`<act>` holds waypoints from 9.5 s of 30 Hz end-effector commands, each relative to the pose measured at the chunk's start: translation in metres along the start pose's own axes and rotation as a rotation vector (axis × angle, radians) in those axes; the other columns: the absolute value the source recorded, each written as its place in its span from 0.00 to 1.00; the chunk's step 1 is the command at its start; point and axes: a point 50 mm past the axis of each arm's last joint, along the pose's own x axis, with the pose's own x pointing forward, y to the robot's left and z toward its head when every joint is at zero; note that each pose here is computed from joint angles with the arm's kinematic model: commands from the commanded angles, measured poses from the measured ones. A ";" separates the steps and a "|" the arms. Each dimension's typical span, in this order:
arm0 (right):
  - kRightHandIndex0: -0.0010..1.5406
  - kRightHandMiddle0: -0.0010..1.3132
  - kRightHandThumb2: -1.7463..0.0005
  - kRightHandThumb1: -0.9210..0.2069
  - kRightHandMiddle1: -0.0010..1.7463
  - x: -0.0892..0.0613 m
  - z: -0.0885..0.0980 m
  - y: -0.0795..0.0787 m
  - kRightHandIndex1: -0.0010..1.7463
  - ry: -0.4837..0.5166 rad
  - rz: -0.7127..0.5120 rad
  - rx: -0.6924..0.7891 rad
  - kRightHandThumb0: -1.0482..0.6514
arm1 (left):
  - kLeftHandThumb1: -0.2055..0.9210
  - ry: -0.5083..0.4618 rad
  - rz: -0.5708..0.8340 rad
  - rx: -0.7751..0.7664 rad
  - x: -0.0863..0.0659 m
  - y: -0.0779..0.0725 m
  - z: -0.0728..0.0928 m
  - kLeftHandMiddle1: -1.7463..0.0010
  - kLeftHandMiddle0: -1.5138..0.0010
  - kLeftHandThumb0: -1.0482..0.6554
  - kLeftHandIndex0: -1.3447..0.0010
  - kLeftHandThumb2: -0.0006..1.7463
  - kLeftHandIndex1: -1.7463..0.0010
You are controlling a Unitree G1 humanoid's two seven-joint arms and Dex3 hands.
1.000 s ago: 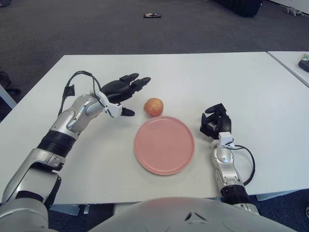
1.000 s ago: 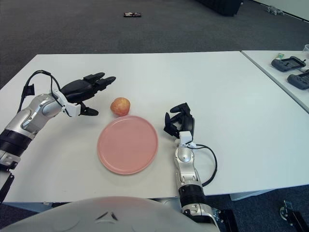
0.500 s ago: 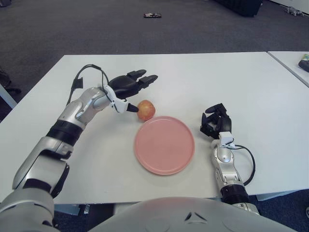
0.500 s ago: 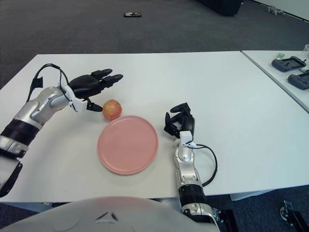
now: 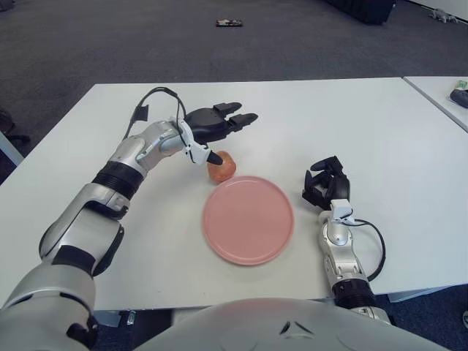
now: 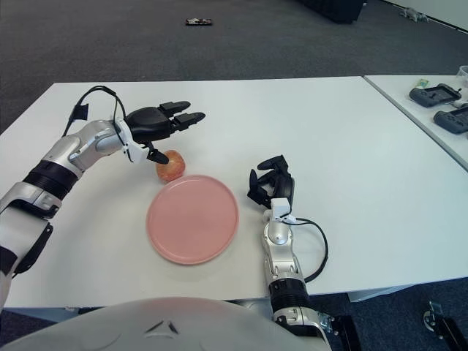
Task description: Put the apple into the plate.
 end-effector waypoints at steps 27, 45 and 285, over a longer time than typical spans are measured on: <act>0.43 0.30 0.44 0.29 1.00 -0.007 0.006 0.000 0.95 -0.030 -0.040 -0.027 0.38 | 0.59 -0.055 -0.308 0.158 0.026 -0.006 0.003 1.00 1.00 0.13 1.00 0.52 1.00; 0.43 0.31 0.43 0.30 1.00 -0.008 0.007 -0.001 0.95 -0.023 -0.041 -0.029 0.38 | 0.48 -0.043 -0.421 0.131 0.025 -0.014 0.006 0.94 1.00 0.18 1.00 0.59 0.93; 0.43 0.31 0.43 0.30 1.00 -0.008 0.010 -0.003 0.95 -0.035 -0.046 -0.017 0.38 | 0.11 -0.360 0.062 -0.231 -0.022 -0.090 0.098 0.10 0.36 0.61 0.49 0.98 0.00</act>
